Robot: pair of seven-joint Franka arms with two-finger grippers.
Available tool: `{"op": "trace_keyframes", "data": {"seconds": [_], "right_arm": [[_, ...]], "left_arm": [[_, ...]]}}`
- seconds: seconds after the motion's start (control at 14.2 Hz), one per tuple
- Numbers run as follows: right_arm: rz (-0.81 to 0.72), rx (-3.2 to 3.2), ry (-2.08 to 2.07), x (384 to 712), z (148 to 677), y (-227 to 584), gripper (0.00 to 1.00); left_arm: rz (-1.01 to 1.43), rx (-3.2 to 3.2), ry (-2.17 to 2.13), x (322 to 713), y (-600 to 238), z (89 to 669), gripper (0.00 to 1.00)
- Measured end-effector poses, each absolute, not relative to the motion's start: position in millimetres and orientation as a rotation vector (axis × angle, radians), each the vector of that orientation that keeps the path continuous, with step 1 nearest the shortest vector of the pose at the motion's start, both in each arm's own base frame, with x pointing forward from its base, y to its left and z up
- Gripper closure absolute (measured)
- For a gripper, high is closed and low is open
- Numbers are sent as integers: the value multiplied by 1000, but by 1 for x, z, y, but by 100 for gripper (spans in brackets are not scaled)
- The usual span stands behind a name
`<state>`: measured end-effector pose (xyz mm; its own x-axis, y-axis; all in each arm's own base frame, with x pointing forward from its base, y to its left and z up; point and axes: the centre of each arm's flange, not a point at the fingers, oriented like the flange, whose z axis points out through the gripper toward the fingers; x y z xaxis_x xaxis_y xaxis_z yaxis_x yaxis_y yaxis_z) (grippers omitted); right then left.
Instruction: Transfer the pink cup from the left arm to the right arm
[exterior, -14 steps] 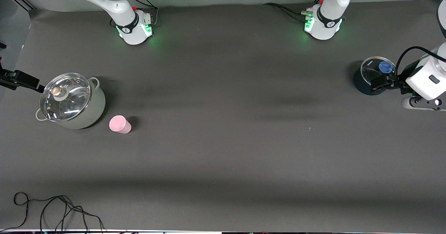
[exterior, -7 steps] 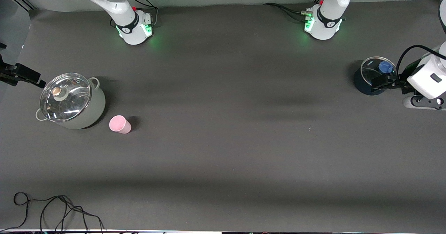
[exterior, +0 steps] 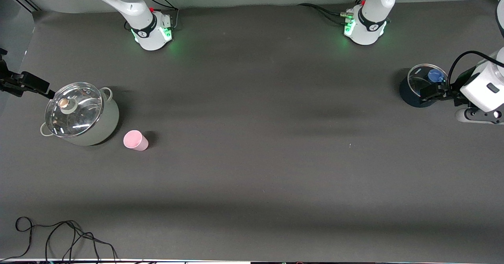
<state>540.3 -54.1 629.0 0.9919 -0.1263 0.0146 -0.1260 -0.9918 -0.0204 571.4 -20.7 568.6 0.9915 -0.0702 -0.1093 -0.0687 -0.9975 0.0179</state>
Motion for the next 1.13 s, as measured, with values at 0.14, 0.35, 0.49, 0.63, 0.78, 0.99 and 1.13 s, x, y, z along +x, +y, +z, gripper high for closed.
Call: {"op": "trace_keyframes", "data": {"seconds": [0.14,0.35,0.49,0.63,0.78,0.99,1.13], "right_arm": [[-51,-3117,188,540,635,-51,0],[-60,-3117,181,539,638,-49,0],[-61,-3117,180,539,638,-48,0],[-61,-3117,177,539,638,-47,0],[-61,-3117,173,539,638,-46,0],[-61,-3118,172,539,638,-45,0],[-61,-3118,172,539,638,-45,0]], "left_arm": [[-174,3121,-109,571,-21,568,0],[-178,3121,-109,572,-21,567,0],[-179,3120,-109,572,-21,566,0],[-181,3120,-109,572,-21,566,0],[-185,3120,-110,573,-21,564,1],[-186,3120,-110,573,-21,564,0],[-186,3120,-110,573,-21,564,0]]}}
